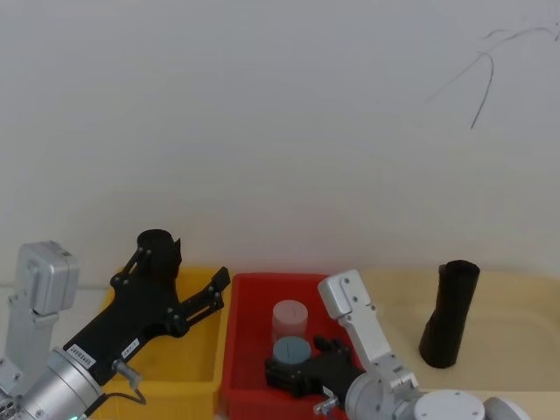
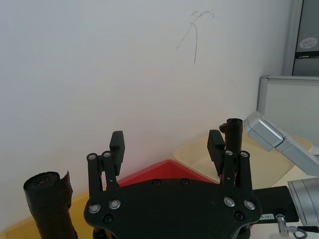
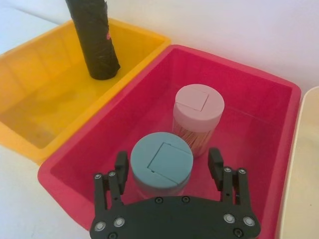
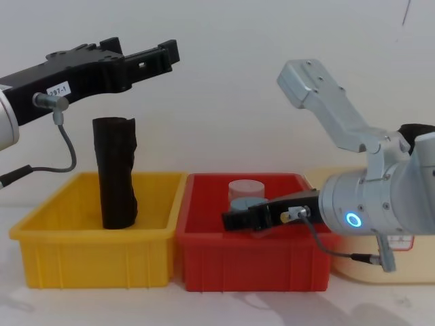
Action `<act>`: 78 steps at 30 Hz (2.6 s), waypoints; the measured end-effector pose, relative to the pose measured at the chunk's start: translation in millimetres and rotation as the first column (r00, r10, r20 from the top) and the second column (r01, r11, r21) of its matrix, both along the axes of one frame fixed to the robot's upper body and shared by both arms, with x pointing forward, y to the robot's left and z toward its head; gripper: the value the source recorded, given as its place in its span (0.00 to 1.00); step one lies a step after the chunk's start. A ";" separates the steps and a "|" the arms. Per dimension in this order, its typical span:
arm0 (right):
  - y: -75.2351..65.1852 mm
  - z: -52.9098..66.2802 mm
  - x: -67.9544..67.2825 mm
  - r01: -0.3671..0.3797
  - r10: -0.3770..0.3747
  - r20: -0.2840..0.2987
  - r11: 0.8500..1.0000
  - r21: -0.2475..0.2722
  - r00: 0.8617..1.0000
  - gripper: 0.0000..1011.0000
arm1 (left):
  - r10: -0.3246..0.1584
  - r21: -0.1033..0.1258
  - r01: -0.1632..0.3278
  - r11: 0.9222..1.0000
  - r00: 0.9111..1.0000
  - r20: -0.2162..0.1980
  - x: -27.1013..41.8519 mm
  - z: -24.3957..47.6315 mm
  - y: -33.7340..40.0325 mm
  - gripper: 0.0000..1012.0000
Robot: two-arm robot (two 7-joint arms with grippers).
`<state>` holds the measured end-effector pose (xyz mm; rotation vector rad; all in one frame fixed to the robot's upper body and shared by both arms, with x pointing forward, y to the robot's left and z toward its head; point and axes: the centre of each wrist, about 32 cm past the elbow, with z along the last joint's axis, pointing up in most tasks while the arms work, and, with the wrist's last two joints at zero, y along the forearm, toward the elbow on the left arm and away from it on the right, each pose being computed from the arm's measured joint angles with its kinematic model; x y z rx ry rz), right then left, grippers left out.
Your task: Pick up the garbage bag with the one hand and transfer it to the other hand.
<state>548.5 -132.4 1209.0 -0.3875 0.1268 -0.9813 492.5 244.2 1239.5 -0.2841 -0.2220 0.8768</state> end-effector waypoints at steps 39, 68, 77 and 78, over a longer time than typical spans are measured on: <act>-18.9 17.2 -4.9 0.044 -0.052 0.080 0.995 0.094 0.995 0.66 | 0.000 0.000 0.000 1.000 1.000 0.000 0.0 0.0 0.0 0.99; -65.0 29.5 -12.1 0.193 -0.232 0.230 0.964 0.181 0.945 0.66 | 0.000 0.000 0.000 1.000 1.000 0.000 0.0 0.0 0.0 0.99; -71.0 15.6 -3.4 0.287 -0.312 0.238 0.949 0.131 0.920 0.66 | 0.000 0.000 0.000 1.000 1.000 0.000 0.0 0.0 0.0 0.99; -71.0 15.6 -3.4 0.287 -0.312 0.238 0.949 0.131 0.920 0.66 | 0.000 0.000 0.000 1.000 1.000 0.000 0.0 0.0 0.0 0.99</act>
